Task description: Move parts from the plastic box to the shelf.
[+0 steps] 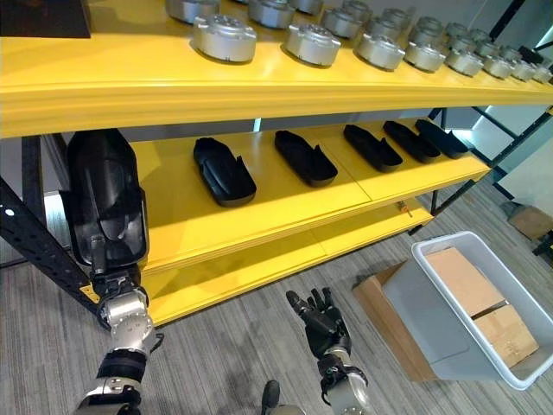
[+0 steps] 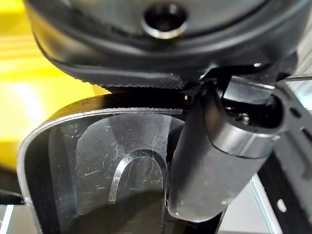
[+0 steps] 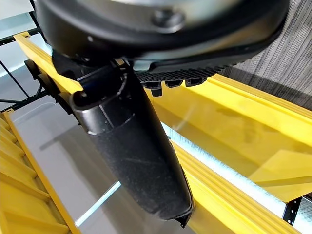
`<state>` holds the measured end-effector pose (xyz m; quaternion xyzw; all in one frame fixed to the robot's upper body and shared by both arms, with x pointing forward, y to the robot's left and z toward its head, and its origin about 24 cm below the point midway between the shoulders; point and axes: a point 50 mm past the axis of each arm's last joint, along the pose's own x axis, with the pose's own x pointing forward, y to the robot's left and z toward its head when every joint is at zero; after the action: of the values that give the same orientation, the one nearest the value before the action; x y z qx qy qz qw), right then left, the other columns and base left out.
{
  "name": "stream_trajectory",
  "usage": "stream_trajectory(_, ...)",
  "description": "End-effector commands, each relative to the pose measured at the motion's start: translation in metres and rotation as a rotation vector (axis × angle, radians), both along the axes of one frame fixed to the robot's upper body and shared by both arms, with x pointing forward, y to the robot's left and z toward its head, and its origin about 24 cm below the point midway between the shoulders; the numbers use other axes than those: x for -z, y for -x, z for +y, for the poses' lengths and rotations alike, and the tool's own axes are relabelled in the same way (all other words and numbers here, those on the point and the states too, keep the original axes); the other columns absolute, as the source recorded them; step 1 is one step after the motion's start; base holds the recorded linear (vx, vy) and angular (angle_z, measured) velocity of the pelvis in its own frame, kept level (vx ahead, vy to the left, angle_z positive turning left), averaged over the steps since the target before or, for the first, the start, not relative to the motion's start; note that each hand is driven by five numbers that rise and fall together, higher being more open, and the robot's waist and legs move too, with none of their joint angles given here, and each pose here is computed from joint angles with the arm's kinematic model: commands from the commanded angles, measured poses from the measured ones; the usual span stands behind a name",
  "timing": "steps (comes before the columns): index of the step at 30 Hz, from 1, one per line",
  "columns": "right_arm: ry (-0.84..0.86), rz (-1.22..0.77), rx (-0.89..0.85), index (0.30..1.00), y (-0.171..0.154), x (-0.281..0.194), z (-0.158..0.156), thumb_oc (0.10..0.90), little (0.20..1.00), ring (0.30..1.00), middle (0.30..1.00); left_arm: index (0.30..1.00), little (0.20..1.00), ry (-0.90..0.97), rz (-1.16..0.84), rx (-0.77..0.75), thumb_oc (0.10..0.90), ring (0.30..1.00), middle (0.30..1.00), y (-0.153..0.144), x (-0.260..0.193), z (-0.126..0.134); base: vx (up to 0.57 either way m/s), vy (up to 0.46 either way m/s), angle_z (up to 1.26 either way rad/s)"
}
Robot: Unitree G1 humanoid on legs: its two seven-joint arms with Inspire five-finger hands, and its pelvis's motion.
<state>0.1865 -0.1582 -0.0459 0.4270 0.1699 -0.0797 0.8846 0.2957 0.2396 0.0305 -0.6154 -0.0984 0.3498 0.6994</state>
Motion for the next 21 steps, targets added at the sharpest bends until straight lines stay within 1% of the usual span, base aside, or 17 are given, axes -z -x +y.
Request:
stream_trajectory(1,-0.038,-0.242,0.063,1.000,-0.033,-0.043,-0.003,0.900,1.000,1.000,1.000,0.300,0.300,-0.129,-0.285,0.002,0.400,0.300,0.300,-0.039,-0.084,0.007,0.06,0.014,-0.07)
stream_trajectory(7,-0.025,-0.248,0.047,1.000,-0.034,-0.044,-0.003,0.900,1.000,1.000,1.000,0.300,0.300,-0.156,-0.307,-0.014,0.400,0.300,0.300,-0.050,-0.106,0.011,0.04,0.008,-0.13)
stream_trajectory(11,-0.018,-0.243,0.050,1.000,-0.033,-0.043,-0.005,0.900,1.000,1.000,1.000,0.300,0.300,-0.165,-0.307,-0.018,0.400,0.300,0.300,-0.055,-0.113,0.012,0.03,0.001,-0.03)
stream_trajectory(21,-0.012,-0.231,0.031,1.000,-0.030,-0.041,-0.005,0.900,1.000,1.000,1.000,0.300,0.300,-0.102,-0.302,-0.079,0.400,0.300,0.300,-0.054,-0.112,0.025,0.01,-0.001,-0.04)
